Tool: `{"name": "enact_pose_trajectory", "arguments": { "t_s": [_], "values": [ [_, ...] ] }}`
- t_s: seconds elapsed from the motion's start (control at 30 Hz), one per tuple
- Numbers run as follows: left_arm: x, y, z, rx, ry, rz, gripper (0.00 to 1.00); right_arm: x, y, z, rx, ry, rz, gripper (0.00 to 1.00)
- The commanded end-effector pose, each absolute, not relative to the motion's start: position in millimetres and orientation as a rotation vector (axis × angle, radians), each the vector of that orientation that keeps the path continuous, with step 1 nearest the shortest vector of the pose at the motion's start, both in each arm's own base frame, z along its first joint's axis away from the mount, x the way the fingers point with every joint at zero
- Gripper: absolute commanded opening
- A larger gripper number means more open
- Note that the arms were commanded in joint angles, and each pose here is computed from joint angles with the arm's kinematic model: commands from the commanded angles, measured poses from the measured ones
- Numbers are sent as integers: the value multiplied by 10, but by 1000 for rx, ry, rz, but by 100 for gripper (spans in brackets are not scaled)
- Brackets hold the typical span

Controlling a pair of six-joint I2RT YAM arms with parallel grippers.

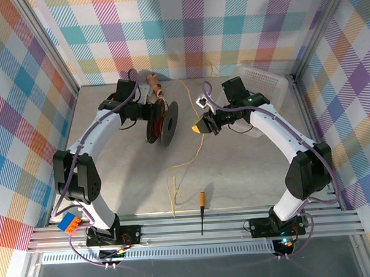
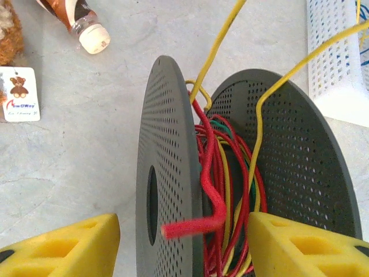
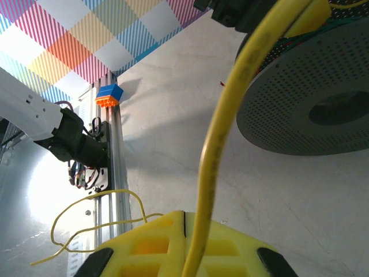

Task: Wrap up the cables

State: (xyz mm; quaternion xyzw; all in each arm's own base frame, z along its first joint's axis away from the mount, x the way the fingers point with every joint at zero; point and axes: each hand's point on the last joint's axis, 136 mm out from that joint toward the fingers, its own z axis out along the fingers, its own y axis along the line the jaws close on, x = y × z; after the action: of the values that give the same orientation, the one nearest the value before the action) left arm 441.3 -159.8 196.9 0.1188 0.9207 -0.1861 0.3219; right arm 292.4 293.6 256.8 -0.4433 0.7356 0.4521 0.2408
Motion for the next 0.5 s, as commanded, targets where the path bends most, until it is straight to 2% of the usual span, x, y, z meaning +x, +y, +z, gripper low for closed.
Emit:
{"name": "enact_pose_trajectory", "arguments": {
  "t_s": [0.0,0.47],
  "values": [
    [4449,-1619,1969,343,2422,-475,59,2910,2957,2681,-1209,1986,1296,0],
    [4549,-1648,1977,362,2425,-460,46,2928,2976,2667,-1207,1980,1309,0]
  ]
}}
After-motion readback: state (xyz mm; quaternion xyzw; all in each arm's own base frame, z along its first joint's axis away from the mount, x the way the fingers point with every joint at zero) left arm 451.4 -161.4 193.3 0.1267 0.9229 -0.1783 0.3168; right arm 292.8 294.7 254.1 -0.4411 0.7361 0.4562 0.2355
